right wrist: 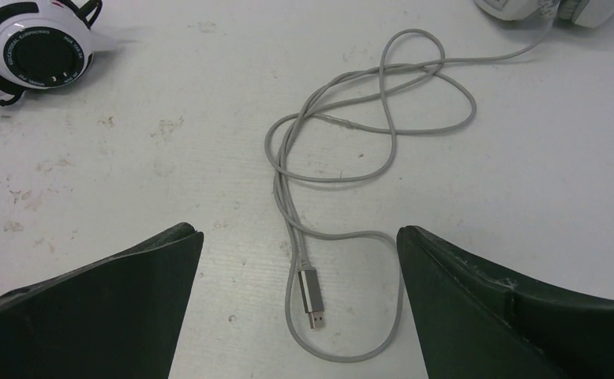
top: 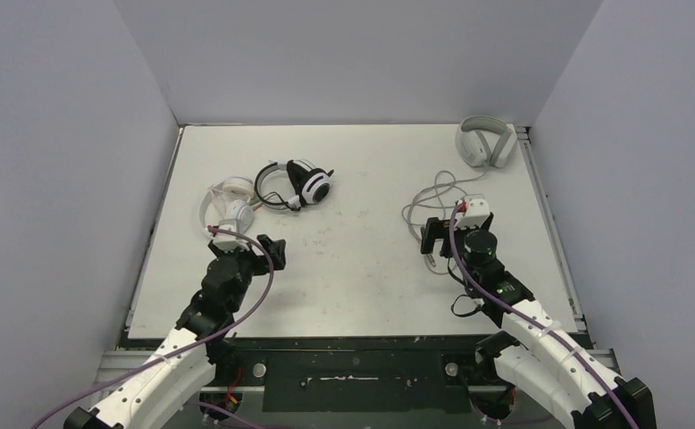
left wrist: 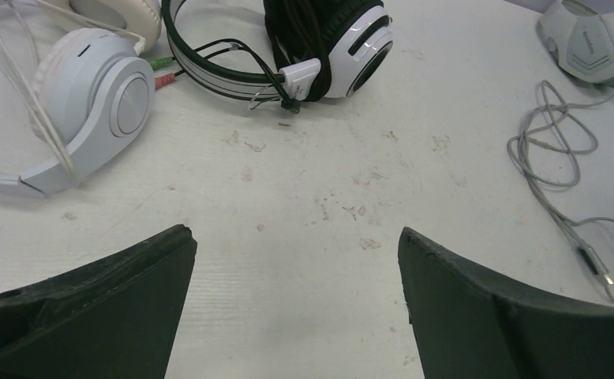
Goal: Wrap the headphones
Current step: Reset both arms
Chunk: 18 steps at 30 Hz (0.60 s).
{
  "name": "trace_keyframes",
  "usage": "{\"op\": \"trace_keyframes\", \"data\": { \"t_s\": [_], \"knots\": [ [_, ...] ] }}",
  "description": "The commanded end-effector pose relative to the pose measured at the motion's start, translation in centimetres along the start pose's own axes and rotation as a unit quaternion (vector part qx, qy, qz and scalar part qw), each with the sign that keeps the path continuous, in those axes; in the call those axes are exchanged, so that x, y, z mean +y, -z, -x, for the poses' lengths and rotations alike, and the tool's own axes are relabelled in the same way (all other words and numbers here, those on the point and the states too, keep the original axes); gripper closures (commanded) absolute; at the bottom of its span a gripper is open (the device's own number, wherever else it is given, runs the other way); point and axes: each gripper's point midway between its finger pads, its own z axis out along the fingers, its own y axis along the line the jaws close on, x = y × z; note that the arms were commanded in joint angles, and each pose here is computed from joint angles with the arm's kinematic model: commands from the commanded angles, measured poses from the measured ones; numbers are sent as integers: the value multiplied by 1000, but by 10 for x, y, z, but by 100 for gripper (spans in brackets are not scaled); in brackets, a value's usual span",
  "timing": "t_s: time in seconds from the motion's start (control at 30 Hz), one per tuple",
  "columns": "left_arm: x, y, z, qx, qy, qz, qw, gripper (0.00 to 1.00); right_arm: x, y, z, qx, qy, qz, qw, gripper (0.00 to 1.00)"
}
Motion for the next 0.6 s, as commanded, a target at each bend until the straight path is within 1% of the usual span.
{"op": "trace_keyframes", "data": {
  "t_s": [0.0, 0.07, 0.17, 0.2, 0.27, 0.33, 0.43, 0.47, 0.5, 0.57],
  "knots": [
    [8, 0, 19, -58, -43, 10, 997, 3, 3, -2, 32, -64, 31, 11, 997, 0],
    [24, 0, 24, -87, -49, 46, 994, 3, -1, -2, 40, -84, 15, -2, 996, 0],
    [49, 2, 33, -142, -51, 104, 983, 3, -6, -7, 44, -114, 39, -13, 993, 0],
    [54, 3, 35, -157, -58, 115, 979, 3, -16, -10, 44, -122, 43, -36, 991, 0],
    [69, 4, 41, -186, -48, 155, 969, 3, -37, -18, 43, -129, 42, -80, 988, 0],
    [70, -1, 46, -188, -88, 167, 964, 3, -60, -26, 42, -129, 32, -109, 985, 0],
    [77, -11, 50, -174, -140, 208, 952, 3, -89, -34, 35, -135, 9, -130, 982, 1],
    [80, -15, 48, -172, -147, 214, 950, 3, -97, -35, 33, -138, 17, -142, 980, 1],
    [83, -18, 45, -172, -151, 213, 950, 3, -102, -37, 30, -134, 42, -150, 979, 0],
    [91, -23, 37, -169, -151, 206, 952, 3, -111, -44, 19, -116, 73, -170, 976, 0]
  ]
}}
